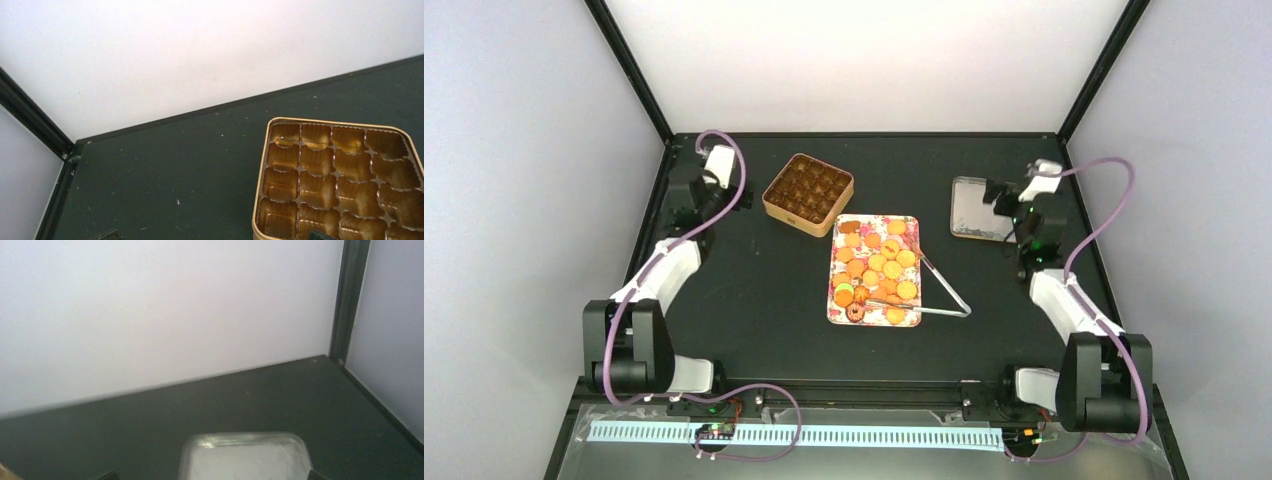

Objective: Pack the cookies
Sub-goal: Move the packing box to the center of the board.

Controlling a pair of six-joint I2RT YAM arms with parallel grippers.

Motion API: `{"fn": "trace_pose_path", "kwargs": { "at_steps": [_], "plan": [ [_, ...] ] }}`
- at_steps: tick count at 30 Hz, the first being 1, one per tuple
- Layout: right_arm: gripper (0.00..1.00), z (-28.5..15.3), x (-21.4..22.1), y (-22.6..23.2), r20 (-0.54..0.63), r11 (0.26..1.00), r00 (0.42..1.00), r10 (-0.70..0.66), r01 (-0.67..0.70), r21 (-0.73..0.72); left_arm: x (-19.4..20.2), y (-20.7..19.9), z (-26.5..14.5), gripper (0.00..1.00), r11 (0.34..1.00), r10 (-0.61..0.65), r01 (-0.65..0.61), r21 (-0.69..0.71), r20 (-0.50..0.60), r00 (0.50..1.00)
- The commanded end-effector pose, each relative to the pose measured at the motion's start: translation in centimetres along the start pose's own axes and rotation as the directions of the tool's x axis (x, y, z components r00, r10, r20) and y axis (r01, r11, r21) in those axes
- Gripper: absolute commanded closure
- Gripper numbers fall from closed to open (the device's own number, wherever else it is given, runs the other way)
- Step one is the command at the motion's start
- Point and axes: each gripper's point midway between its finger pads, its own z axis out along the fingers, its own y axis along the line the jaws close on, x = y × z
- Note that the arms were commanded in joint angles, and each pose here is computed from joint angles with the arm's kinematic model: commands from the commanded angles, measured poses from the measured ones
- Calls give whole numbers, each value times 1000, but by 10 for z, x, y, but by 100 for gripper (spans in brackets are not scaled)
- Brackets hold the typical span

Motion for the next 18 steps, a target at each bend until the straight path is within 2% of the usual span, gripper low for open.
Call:
{"fn": "trace_pose_path", "kwargs": {
  "at_steps": [1,3,4,5,8,10,12,16,18],
  "plan": [
    [0,5,4,-4,-162,927,913,373,-359,111,41,-25,-9,1,981,125,-80,176,-259,958],
    [0,8,8,41,-306,931,905,296,-345,-120,39,-43,-16,1,946,203,-123,300,-250,947],
    [0,5,10,67,-347,900,905,247,-347,-262,42,-51,-21,1,926,230,-127,357,-264,937],
    [0,4,13,82,-374,880,902,215,-346,-327,40,-56,-24,1,912,248,-134,388,-260,933],
    [0,7,40,97,-465,951,884,56,-189,-245,32,-62,-26,1,891,271,-146,429,-244,931],
    [1,4,56,109,-510,970,860,-35,-94,-225,25,-61,-22,1,892,270,-152,426,-230,935],
    [5,-2,69,119,-527,972,846,-78,-53,-228,21,-58,-13,1,902,252,-142,408,-229,940],
    [6,-12,77,135,-513,974,845,-153,40,-224,20,-44,25,1,935,185,-70,349,-307,934],
    [1,-14,73,135,-500,976,852,-157,58,-209,24,-37,51,4,947,154,-30,321,-368,917]
  ]
}}
